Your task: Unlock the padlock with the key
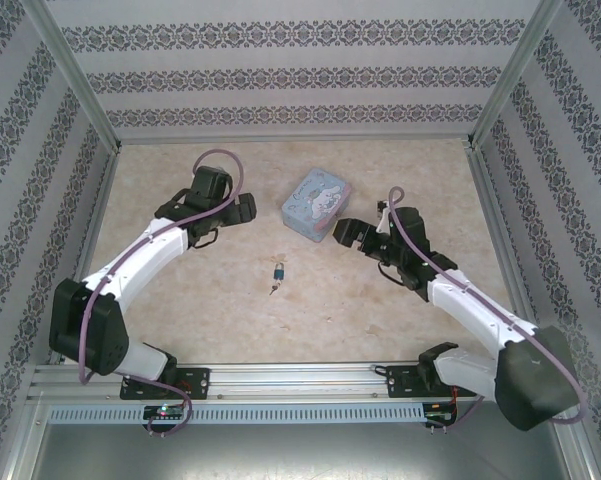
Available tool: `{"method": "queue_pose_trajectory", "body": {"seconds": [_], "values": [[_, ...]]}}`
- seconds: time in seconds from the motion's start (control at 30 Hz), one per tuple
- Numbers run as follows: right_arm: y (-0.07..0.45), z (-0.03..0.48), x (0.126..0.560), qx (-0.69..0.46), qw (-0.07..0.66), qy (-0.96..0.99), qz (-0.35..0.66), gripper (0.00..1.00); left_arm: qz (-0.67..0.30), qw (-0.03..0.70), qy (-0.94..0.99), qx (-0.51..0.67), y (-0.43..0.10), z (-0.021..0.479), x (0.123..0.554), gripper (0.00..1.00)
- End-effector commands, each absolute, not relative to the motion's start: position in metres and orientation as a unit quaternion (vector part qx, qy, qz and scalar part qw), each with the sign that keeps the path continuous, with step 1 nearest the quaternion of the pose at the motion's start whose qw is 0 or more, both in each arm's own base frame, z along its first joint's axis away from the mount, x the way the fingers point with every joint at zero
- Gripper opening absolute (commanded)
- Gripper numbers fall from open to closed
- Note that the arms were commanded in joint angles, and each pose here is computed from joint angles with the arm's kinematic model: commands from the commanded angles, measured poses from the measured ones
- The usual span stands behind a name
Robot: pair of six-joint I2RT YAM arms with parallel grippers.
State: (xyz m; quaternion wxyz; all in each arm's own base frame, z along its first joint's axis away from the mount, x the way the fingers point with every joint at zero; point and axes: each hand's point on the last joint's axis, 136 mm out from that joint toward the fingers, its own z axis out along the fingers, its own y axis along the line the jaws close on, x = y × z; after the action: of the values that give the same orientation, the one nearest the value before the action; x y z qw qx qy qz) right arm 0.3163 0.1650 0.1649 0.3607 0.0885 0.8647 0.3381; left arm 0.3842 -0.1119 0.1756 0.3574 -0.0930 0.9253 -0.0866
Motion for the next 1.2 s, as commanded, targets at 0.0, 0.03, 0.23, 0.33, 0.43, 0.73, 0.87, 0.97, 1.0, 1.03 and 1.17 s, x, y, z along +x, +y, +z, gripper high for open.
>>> {"method": "queue_pose_trajectory", "body": {"seconds": [0.0,0.03,0.23,0.33,0.43,0.73,0.87,0.97,1.0,1.03,1.17], "values": [[0.114,0.167,0.326,0.096,0.412,0.882,0.208,0.98,-0.05,0.428,0.897,-0.093,-0.087,0.202,0.393,1.0],[0.104,0.17,0.33,0.104,0.427,0.877,0.193,0.98,-0.037,0.438,0.893,-0.092,-0.081,0.2,0.392,1.0],[0.047,0.187,0.349,0.145,0.5,0.848,0.096,0.98,0.029,0.532,0.843,-0.074,-0.041,0.221,0.387,1.0],[0.026,0.19,0.356,0.166,0.526,0.832,0.06,0.98,0.066,0.555,0.825,-0.085,-0.015,0.222,0.385,0.99],[0.01,0.186,0.362,0.165,0.534,0.829,0.011,0.98,0.075,0.561,0.817,-0.11,0.011,0.211,0.384,0.99],[-0.024,0.153,0.371,0.172,0.531,0.827,-0.067,0.98,0.108,0.538,0.829,-0.105,0.041,0.142,0.384,0.99],[-0.026,0.158,0.379,0.151,0.551,0.818,-0.072,0.98,0.082,0.551,0.827,-0.071,0.03,0.128,0.392,0.99],[-0.024,0.148,0.381,0.125,0.546,0.825,-0.08,0.98,0.064,0.553,0.828,-0.06,0.026,0.112,0.391,0.99],[-0.023,0.145,0.381,0.116,0.543,0.828,-0.08,0.98,0.063,0.556,0.827,-0.059,0.025,0.108,0.391,0.99],[-0.022,0.141,0.38,0.109,0.547,0.826,-0.078,0.98,0.065,0.555,0.827,-0.061,0.026,0.103,0.39,0.99],[-0.022,0.128,0.373,0.104,0.576,0.808,-0.067,0.98,0.064,0.55,0.83,-0.062,0.026,0.093,0.396,0.99]]}}
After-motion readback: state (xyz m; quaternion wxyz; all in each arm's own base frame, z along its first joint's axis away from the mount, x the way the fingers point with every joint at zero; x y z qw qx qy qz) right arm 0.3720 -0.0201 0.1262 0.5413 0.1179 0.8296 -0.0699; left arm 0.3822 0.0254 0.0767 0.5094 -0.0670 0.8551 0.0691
